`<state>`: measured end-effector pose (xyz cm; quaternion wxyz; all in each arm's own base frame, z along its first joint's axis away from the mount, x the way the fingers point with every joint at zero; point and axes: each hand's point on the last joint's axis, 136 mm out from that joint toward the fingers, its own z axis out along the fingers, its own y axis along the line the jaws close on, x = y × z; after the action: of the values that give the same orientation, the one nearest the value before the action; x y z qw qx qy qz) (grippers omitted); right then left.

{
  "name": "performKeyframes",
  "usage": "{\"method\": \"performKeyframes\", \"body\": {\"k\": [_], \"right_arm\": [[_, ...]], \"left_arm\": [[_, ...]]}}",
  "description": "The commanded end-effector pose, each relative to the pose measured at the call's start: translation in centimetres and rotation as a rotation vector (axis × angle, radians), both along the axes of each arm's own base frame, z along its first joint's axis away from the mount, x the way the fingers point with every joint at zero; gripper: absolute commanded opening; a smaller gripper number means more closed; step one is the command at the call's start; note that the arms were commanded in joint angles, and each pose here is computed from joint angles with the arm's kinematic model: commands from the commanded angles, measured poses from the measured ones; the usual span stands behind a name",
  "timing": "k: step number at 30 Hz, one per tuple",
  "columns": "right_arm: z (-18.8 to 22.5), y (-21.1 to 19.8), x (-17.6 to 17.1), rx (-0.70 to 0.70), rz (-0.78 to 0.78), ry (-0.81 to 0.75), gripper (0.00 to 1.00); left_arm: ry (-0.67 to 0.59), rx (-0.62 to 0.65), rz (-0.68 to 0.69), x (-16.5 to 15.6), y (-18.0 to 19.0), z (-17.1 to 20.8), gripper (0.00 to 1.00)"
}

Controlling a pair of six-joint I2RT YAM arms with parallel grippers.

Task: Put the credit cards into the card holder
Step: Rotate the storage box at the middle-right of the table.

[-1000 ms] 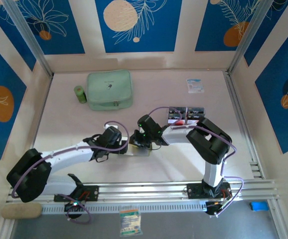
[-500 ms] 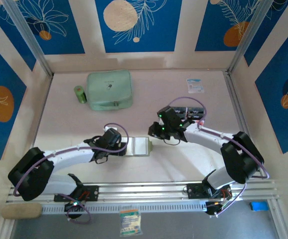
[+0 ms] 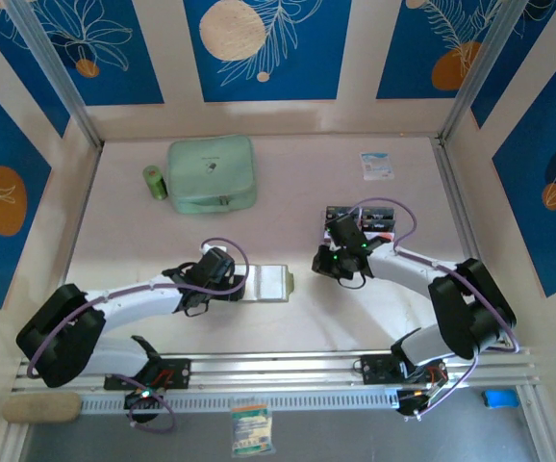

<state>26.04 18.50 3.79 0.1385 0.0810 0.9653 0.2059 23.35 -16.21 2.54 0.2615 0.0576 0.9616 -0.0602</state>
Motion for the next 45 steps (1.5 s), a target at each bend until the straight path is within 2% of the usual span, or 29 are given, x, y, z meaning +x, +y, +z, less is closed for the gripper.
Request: {"method": "performKeyframes", "body": {"k": [1,8,19,22,26,28,31,34,38,45], "right_arm": [[-0.4,-0.5,0.6,-0.023,0.003,-0.012,0.18],[-0.6,-1.2,2.5,-0.044,-0.012,-0.026,0.17],[0.7,-0.6,7.8,-0.07,0.021,-0.073,0.16],[1.4,0.2,8.8,-0.056,0.072,-0.089,0.16],[4.2,2.5,8.2,0.029,0.211,-0.125,0.17],[6.3,3.0,7.6,0.051,0.266,-0.166,0.22],[8.6,2.1,7.4,0.004,0.301,-0.222,0.42],[9.6,0.5,7.5,-0.064,0.313,-0.24,0.56],[9.1,-1.8,8.1,-0.179,0.305,-0.213,0.61],[6.5,-4.7,8.7,-0.384,0.284,-0.117,0.61]], "left_arm": [[0.002,0.017,-0.016,0.1,0.3,-0.2,1.0],[0.0,0.012,-0.015,0.2,0.2,-0.1,1.0],[-0.002,0.003,-0.022,0.2,-0.1,0.1,1.0],[-0.006,-0.001,-0.022,0.3,-0.1,0.2,1.0],[-0.005,-0.003,-0.024,0.2,-0.2,0.3,1.0],[-0.007,-0.005,-0.024,0.3,-0.2,0.4,1.0],[-0.007,-0.009,-0.024,0.3,-0.2,0.4,1.0],[-0.006,-0.011,-0.025,0.3,-0.3,0.4,1.0],[-0.006,-0.016,-0.022,0.4,-0.5,0.4,1.0],[-0.007,-0.022,-0.029,0.5,-0.7,0.5,1.0]]}}
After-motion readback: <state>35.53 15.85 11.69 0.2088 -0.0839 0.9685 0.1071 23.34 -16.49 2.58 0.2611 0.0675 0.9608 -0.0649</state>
